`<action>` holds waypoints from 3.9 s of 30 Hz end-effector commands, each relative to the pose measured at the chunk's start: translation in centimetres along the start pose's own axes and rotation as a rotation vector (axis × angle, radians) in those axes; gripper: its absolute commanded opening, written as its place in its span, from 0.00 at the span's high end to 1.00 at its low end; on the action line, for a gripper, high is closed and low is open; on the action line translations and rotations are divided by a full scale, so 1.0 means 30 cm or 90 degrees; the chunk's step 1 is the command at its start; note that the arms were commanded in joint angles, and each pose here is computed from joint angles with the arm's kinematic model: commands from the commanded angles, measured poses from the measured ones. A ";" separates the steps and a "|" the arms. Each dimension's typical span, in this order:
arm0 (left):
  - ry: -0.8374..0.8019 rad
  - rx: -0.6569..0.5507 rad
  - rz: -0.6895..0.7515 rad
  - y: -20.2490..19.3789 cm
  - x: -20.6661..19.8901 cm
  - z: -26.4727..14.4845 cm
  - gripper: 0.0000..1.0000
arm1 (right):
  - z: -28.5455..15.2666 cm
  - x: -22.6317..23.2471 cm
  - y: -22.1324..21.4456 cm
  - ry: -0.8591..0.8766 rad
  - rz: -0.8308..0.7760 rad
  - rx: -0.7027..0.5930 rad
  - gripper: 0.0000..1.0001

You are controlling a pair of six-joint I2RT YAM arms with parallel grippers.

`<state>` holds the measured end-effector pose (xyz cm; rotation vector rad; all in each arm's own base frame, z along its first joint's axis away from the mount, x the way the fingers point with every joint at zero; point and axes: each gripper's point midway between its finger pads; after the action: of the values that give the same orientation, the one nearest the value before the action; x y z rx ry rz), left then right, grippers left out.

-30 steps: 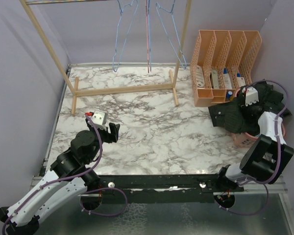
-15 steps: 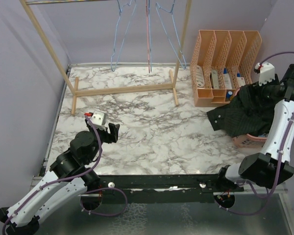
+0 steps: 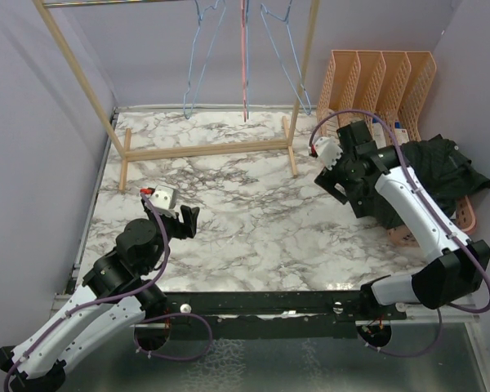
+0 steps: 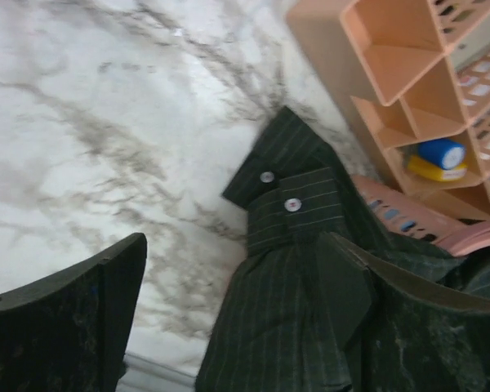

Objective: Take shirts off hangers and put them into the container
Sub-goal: Place the shirt in the bin.

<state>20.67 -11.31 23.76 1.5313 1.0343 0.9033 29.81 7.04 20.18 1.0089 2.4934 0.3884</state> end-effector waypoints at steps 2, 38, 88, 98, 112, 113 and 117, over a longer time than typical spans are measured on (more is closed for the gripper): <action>0.004 0.000 -0.007 -0.002 0.003 0.001 0.34 | 0.081 -0.174 -0.023 -0.192 -0.101 0.014 0.10; 0.017 0.004 -0.017 -0.010 0.012 0.002 0.33 | 0.427 -0.282 -0.398 -0.130 -0.172 0.206 0.28; 0.019 0.026 -0.012 -0.030 0.004 0.021 0.33 | 0.495 -0.090 -0.947 0.015 0.343 0.153 0.99; 0.017 0.037 -0.009 -0.038 -0.002 0.029 0.34 | 0.503 -0.056 -1.008 0.008 0.306 0.192 0.99; 0.018 0.041 -0.009 -0.040 -0.003 0.031 0.33 | 0.128 -0.225 -0.716 -0.074 0.239 0.024 0.24; 0.018 0.041 -0.010 -0.039 -0.003 0.031 0.32 | 0.021 -0.294 -0.622 -0.138 0.240 -0.049 0.01; 0.018 0.041 -0.009 -0.040 -0.004 0.031 0.31 | -0.145 -0.381 -0.465 -0.193 0.256 -0.165 0.00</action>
<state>21.22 -11.95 22.02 1.5868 1.0868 0.8807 27.14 -14.94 17.03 1.3100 1.9581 0.3772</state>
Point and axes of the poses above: each gripper's point midway between its finger pads, its own z axis out along the fingers, its own x axis along the line the jaws close on, y = z × x, and after that the axes turned 7 degrees about z, right-handed
